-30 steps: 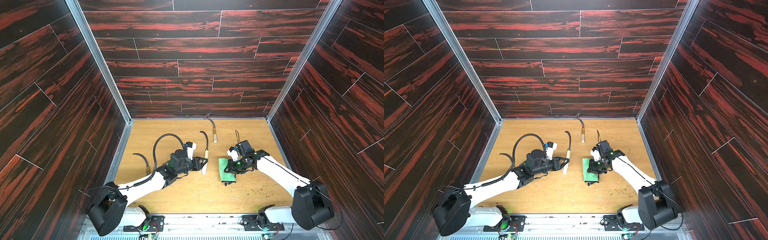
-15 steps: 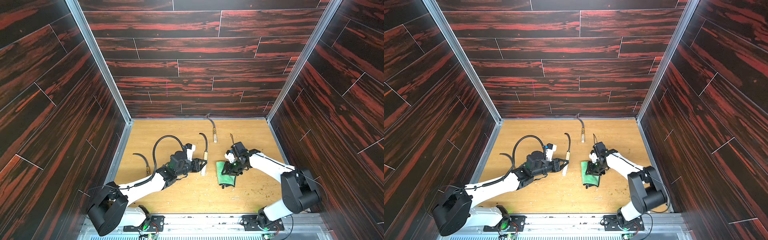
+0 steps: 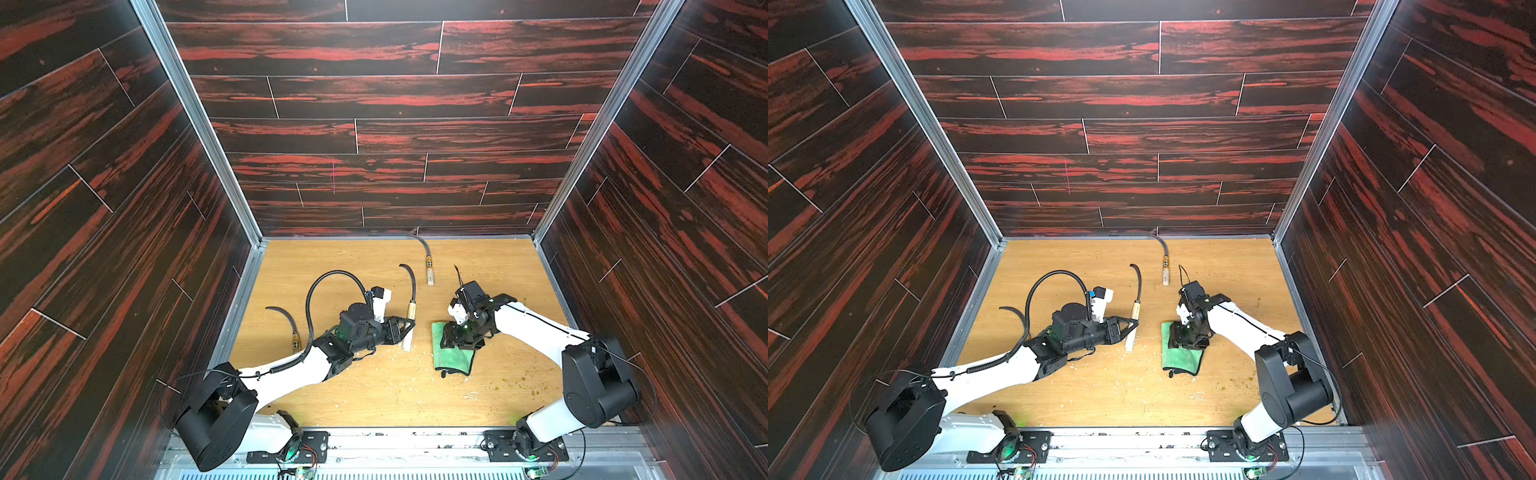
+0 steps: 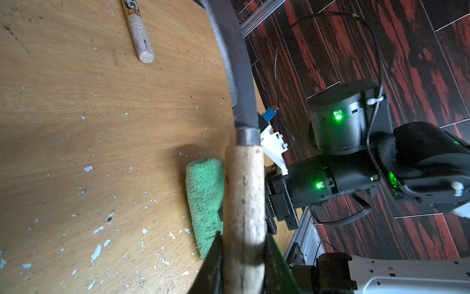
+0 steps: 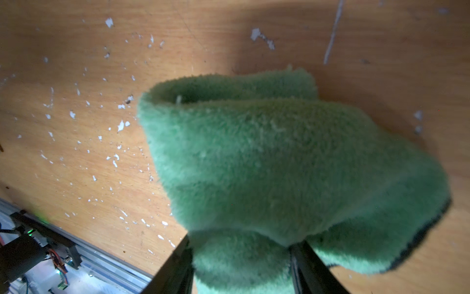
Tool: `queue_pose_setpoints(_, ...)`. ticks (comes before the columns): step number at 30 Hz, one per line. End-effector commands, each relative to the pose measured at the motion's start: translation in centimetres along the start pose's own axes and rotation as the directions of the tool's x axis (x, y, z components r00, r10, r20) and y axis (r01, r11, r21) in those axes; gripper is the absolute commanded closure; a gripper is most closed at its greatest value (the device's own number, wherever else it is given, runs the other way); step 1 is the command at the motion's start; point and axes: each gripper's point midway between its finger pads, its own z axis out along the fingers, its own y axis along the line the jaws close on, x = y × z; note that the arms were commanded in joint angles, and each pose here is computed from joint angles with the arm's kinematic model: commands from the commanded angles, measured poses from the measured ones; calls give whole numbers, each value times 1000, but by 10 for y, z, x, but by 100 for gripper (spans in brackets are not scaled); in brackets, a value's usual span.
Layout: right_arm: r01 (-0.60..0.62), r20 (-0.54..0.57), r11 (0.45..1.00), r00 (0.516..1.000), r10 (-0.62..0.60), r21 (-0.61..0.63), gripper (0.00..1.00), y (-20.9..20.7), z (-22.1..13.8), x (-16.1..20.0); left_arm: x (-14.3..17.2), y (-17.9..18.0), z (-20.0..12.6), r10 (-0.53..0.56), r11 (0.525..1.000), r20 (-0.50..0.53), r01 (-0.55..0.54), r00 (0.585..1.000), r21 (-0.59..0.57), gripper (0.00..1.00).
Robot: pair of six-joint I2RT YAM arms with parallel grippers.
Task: Wipe small sickles with rags
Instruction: Place the rag at the center of the board.
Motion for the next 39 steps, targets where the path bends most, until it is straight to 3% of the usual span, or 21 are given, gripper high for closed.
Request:
queue_pose_setpoints(1,-7,31,998,1000,5,59,40,-3,-25,3,-3,-4,1,20,999,12,-20,1000,33,100)
queue_pose_setpoints(6,-15,51,989,999,8,148,40,-11,-44,9,-4,-6,4,23,999,10,-23,1000,41,100)
queue_pose_setpoints(16,17,85,981,996,-34,195,40,1,-71,16,-6,-8,7,23,998,11,-23,1000,53,100)
queue_pose_setpoints(26,36,86,977,995,-56,212,18,-1,-67,16,-6,-8,6,18,998,21,-20,1000,61,100)
queue_pose_setpoints(29,39,93,980,994,-58,196,5,3,-66,14,-6,-8,4,20,998,22,-21,1000,55,100)
queue_pose_setpoints(39,59,131,991,989,-75,121,3,19,-69,6,-6,-8,2,18,998,26,-20,999,55,100)
